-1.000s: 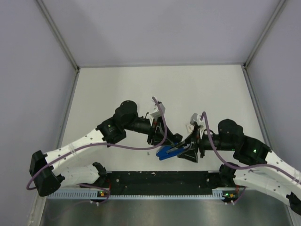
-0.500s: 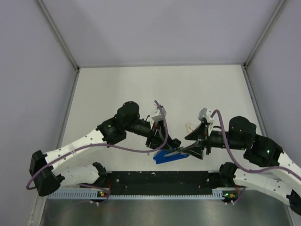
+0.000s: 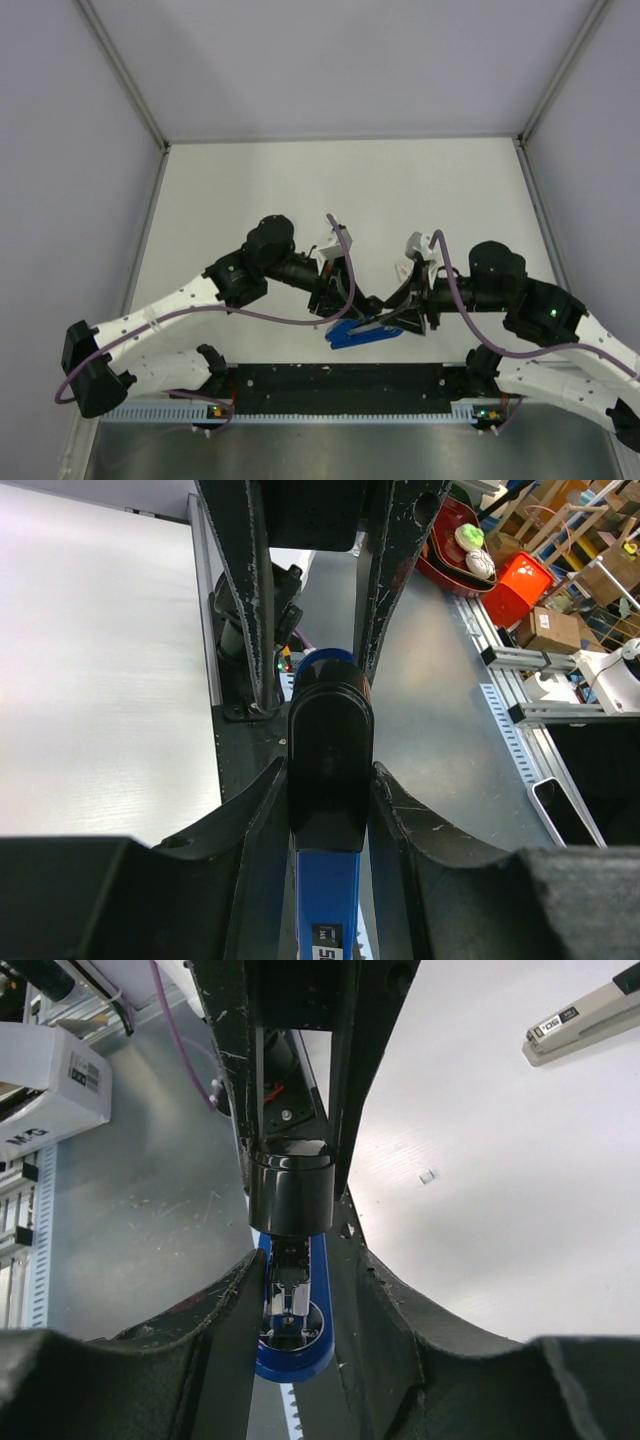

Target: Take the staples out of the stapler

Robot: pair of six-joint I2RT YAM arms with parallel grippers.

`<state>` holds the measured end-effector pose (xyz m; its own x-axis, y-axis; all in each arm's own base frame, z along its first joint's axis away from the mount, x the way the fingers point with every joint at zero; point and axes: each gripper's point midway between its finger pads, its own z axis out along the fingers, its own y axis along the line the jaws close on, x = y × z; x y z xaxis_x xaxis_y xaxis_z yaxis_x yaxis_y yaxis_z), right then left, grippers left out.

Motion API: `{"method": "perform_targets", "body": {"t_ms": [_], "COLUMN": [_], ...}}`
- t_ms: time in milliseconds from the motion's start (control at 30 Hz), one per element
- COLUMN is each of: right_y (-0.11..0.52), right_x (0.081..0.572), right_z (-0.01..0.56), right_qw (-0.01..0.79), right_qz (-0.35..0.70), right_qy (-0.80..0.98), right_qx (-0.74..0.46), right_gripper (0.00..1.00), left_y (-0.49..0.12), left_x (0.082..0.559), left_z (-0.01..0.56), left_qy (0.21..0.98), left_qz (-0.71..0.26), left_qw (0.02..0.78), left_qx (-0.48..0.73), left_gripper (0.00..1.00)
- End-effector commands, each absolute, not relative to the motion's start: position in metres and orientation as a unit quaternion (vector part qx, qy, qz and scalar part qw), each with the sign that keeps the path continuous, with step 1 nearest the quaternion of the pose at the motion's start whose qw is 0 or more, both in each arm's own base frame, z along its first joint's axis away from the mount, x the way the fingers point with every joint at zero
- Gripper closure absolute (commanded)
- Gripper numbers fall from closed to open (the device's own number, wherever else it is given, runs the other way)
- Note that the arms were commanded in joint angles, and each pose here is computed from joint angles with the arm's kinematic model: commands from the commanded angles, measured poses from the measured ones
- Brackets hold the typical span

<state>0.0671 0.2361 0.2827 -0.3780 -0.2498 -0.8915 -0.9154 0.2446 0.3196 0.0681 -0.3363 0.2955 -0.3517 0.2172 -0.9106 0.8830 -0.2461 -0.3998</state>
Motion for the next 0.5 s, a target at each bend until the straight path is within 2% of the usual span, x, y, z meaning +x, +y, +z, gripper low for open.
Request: {"method": "perform_targets", "body": {"t_ms": [0, 200, 467], "right_y": [0.244, 0.245, 0.240], "right_x": [0.065, 0.061, 0.055], "right_z": [0.293, 0.284, 0.270], "right_qw": [0.376, 0.363, 0.359], "right_qz": [0.475, 0.485, 0.498], "right_qy": [0.676, 0.678, 0.681], "right_qx": [-0.420, -0.417, -0.400], "right_gripper": [0.60, 0.73, 0.76], "left_y": [-0.334, -0.337, -0.340], "left_x": [0.061, 0.062, 0.068], "left_z": [0.346, 0.353, 0.367], "left_qy": [0.479, 0.471, 0.465], "left_qz": [-0.630, -0.640, -0.646], "left_qw": [0.326, 0.330, 0.360], "left_qx": [0.518, 0.510, 0.486], "left_gripper": [1.00, 1.00, 1.00]}}
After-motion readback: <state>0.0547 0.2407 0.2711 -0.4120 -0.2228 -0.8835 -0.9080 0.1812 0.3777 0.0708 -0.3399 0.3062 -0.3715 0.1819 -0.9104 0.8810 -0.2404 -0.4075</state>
